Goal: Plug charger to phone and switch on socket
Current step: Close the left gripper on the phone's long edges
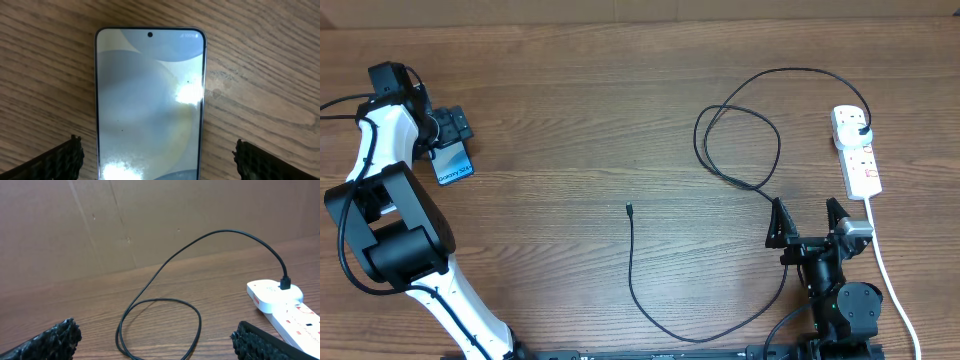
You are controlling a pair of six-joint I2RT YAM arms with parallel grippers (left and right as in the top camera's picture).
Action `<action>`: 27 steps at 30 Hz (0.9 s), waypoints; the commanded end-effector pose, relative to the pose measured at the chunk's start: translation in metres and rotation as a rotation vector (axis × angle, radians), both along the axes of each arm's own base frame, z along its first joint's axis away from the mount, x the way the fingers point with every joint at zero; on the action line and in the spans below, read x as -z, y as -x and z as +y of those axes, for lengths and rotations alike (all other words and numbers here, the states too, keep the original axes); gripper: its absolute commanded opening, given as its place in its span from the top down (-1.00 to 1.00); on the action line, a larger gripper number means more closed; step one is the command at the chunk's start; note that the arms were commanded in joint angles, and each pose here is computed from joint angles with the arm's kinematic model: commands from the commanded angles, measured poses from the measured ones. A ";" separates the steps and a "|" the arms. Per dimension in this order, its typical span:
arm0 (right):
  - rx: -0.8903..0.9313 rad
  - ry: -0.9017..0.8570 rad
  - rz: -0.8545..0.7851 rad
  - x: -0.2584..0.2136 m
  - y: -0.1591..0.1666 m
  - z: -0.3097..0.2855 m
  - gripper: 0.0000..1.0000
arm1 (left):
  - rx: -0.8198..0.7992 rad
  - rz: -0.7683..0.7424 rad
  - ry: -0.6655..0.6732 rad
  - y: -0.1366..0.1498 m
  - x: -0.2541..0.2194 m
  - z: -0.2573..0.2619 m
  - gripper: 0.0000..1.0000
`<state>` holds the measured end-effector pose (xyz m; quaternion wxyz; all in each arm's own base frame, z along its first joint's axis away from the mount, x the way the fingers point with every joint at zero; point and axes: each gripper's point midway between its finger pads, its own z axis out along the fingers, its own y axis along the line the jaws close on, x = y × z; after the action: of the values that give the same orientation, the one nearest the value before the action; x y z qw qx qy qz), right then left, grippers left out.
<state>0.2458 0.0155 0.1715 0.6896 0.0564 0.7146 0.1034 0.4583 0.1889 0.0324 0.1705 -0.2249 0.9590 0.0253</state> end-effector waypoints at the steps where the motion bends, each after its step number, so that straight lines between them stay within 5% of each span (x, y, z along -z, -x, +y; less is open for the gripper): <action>1: -0.003 0.002 -0.003 0.002 0.000 0.000 -1.00 | 0.020 0.016 -0.008 0.000 0.008 0.002 -1.00; 27: -0.003 0.002 -0.003 0.002 0.000 0.000 -1.00 | 0.014 0.128 0.001 0.014 0.059 0.003 -1.00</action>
<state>0.2459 0.0154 0.1716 0.6899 0.0564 0.7143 0.1031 0.4548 0.1919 0.0026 0.1440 -0.2195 0.9643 0.0342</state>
